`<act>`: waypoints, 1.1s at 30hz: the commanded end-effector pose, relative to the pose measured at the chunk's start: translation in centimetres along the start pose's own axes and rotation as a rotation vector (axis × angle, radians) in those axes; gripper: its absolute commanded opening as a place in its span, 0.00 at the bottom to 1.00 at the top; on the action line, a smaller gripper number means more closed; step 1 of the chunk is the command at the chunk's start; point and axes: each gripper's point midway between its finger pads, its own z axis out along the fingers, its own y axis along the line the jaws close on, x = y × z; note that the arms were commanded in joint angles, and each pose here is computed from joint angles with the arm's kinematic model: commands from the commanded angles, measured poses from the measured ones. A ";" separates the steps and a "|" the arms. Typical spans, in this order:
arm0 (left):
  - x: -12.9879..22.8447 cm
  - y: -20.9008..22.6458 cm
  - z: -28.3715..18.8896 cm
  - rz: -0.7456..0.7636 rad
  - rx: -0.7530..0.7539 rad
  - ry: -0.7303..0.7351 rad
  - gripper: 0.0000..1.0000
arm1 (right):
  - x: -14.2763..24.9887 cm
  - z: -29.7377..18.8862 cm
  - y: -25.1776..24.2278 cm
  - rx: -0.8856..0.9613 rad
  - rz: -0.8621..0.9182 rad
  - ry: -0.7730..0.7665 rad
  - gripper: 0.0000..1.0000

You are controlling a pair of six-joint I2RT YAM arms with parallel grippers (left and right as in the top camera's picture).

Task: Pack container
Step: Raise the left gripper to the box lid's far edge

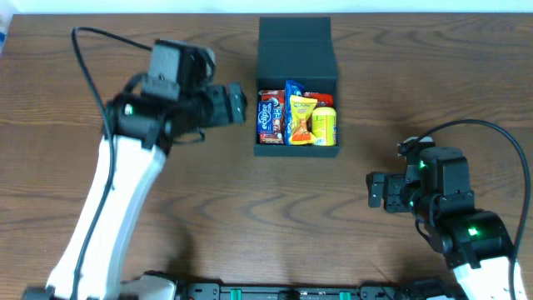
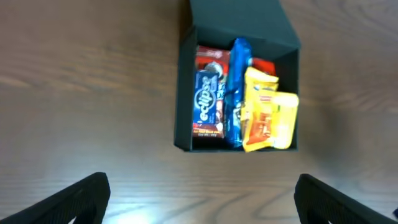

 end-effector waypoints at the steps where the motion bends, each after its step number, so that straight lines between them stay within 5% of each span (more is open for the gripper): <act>1: -1.3 -0.5 2.2 -0.056 0.112 0.092 0.96 | -0.3 -0.1 -0.1 0.000 -0.007 -0.010 0.99; 12: -10.6 -1.2 9.4 -0.054 0.160 0.091 0.96 | -0.3 -0.1 0.2 -0.020 0.002 -0.007 0.99; 19: -15.2 3.4 14.2 -0.146 0.135 0.047 0.96 | -1.8 -0.6 3.8 -0.226 0.142 -0.040 0.99; 26: -17.0 7.8 20.0 -0.282 0.135 0.016 0.96 | -4.6 -1.6 6.7 -0.361 0.112 -0.150 0.99; 33: -17.5 5.7 24.9 -0.247 0.327 0.011 0.96 | -5.9 -1.1 6.5 -0.327 0.123 -0.194 0.99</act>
